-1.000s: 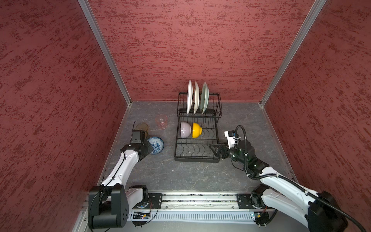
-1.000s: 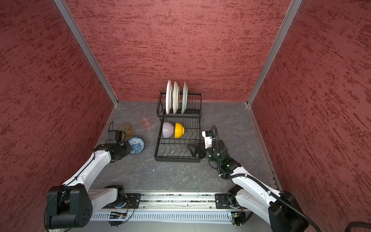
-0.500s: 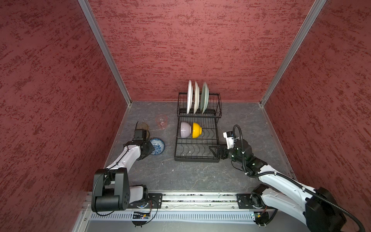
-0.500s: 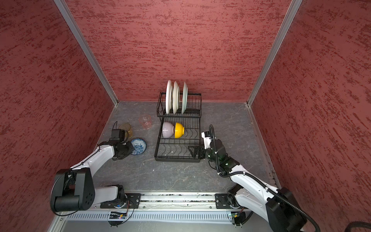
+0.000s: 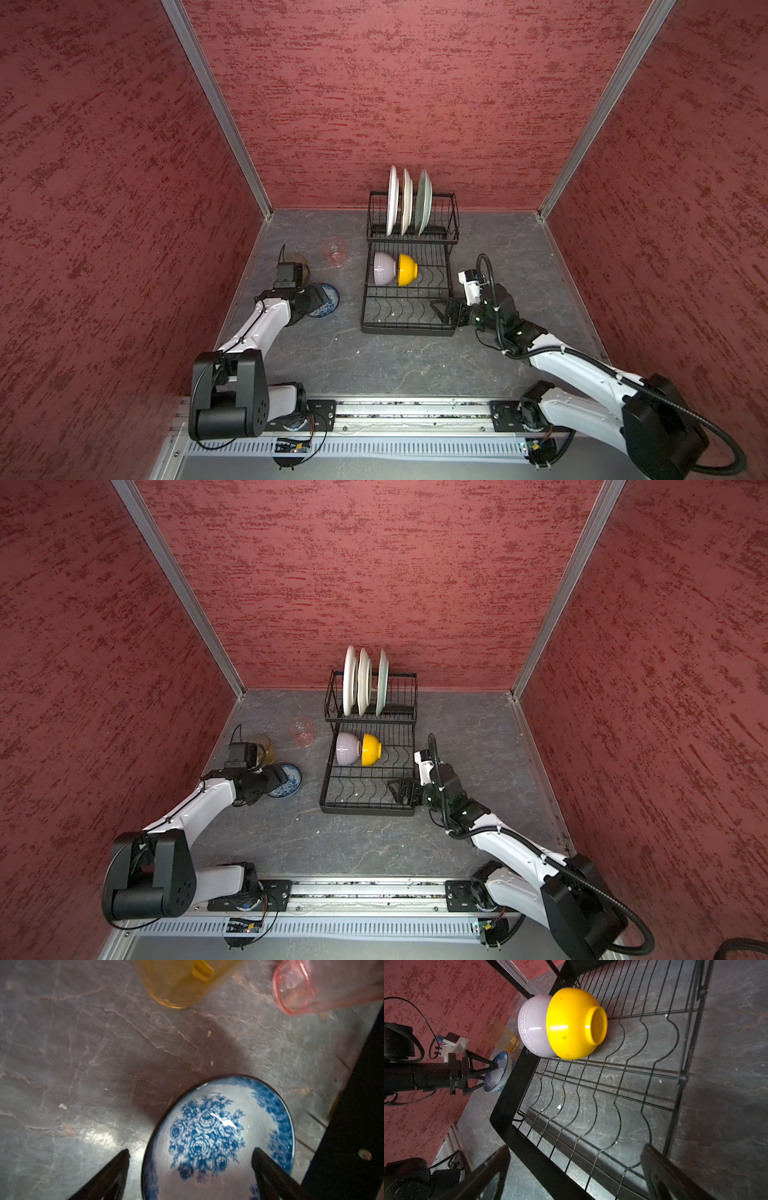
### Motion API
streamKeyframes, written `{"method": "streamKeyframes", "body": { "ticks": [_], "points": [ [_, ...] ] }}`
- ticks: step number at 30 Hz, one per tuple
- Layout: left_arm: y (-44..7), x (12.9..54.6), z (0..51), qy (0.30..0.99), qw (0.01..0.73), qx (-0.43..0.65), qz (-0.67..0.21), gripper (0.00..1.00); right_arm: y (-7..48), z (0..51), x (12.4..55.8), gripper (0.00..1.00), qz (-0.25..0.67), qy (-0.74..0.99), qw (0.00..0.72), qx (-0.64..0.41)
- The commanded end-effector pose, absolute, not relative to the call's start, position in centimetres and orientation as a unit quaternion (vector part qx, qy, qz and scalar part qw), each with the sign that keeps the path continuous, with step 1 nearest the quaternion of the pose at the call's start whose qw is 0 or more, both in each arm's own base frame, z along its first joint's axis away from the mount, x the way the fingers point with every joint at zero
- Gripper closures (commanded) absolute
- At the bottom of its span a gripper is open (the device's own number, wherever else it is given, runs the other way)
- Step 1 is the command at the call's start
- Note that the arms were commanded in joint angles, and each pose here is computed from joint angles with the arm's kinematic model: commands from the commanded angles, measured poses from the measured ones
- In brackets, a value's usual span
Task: Unload the mixed dishes from the dish rack
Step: 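Lower the floral bowl onto the table near the glasses and open the left gripper, then reach the right gripper to the yellow bowl in the rack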
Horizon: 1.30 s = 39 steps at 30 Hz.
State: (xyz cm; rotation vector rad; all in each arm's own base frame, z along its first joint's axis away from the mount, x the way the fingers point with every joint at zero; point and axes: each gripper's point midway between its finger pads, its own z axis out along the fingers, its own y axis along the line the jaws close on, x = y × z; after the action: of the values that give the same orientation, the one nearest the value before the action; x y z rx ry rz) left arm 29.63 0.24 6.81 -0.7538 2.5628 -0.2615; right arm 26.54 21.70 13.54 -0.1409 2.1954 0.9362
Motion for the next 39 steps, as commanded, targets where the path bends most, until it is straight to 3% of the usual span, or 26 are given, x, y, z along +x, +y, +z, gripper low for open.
{"method": "streamKeyframes", "body": {
  "ticks": [1, 16, 39],
  "points": [
    [-0.6, 30.3, 9.0, 0.925, 0.258, -0.254, -0.118, 0.01, 21.9, 14.9, 27.7, 0.01, 0.365, 0.848, 0.381, -0.044],
    [-3.5, 28.3, 12.2, 0.892, 0.327, -0.237, -0.205, 0.01, 22.3, 15.0, 29.6, 0.01, 0.363, 0.845, 0.394, -0.013],
    [-6.7, 28.9, 17.1, 0.871, 0.397, -0.181, -0.226, 0.01, 27.3, 14.2, 32.0, 0.01, 0.332, 0.838, 0.428, -0.069]
  ]
}}
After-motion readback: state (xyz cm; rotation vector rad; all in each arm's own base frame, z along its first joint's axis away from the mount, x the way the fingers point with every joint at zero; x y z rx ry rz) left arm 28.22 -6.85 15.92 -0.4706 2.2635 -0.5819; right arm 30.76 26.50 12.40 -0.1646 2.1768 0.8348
